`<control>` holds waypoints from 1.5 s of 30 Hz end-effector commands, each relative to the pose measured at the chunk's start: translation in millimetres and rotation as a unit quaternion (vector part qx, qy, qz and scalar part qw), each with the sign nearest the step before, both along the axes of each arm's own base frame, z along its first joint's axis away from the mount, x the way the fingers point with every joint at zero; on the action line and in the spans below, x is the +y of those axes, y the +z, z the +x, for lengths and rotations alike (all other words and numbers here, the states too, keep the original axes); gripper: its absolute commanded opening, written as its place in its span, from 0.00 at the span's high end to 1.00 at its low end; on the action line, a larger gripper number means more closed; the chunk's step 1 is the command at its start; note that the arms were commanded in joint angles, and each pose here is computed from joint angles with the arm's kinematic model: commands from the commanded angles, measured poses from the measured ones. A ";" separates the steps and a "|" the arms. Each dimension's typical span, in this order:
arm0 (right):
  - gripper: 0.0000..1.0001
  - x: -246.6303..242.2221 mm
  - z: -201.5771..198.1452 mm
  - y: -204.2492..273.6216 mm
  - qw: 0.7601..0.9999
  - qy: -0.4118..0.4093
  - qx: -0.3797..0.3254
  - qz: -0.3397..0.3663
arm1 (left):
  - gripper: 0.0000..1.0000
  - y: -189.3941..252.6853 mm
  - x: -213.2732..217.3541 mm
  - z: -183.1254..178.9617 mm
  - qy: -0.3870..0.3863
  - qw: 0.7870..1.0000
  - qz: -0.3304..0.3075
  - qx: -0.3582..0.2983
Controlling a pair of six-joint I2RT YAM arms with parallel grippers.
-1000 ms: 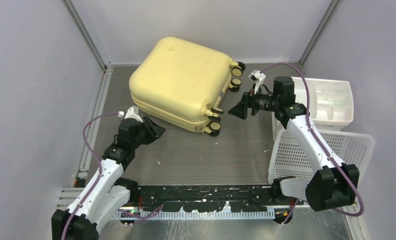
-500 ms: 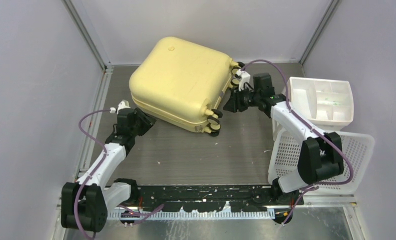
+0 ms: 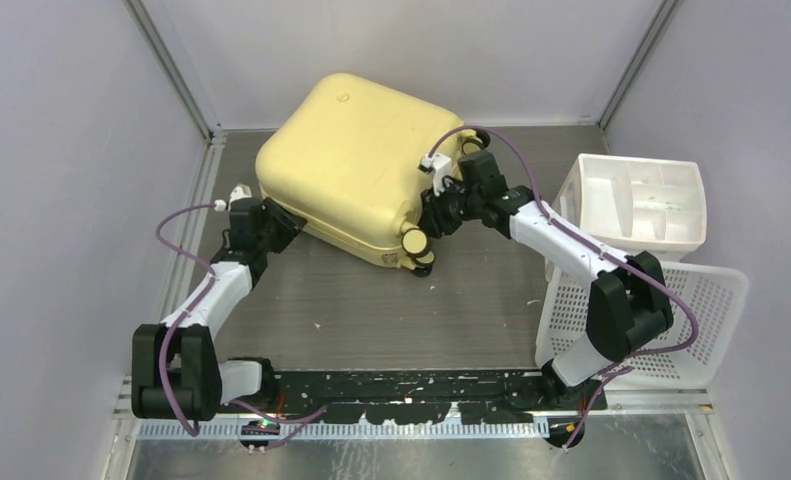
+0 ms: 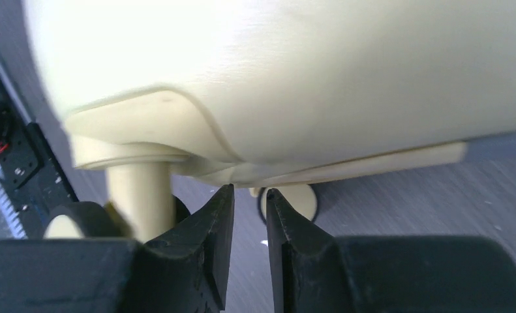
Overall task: Open, take out, and arrange the luggage
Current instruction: Adjust the luggage at the center of the board.
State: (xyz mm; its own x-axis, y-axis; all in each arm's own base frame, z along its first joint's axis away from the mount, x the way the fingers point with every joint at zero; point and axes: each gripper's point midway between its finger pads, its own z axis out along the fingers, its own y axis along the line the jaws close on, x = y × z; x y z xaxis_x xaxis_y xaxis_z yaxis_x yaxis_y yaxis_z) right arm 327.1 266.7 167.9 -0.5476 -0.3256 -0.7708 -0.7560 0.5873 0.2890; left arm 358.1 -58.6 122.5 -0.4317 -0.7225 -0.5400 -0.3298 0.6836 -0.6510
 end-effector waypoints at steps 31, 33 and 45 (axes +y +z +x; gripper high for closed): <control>0.27 -16.5 -44.7 85.6 0.982 0.155 -0.104 0.011 | 0.49 59.4 47.6 94.0 -0.087 0.995 -0.027 -0.043; 0.15 -41.9 -29.2 102.1 0.987 0.100 -0.127 0.022 | 0.48 61.6 42.0 78.9 -0.101 0.993 -0.048 -0.039; 0.00 -130.2 100.5 102.6 0.965 -0.217 -0.101 -0.107 | 0.21 112.5 1.0 -53.8 -0.209 0.971 0.023 -0.111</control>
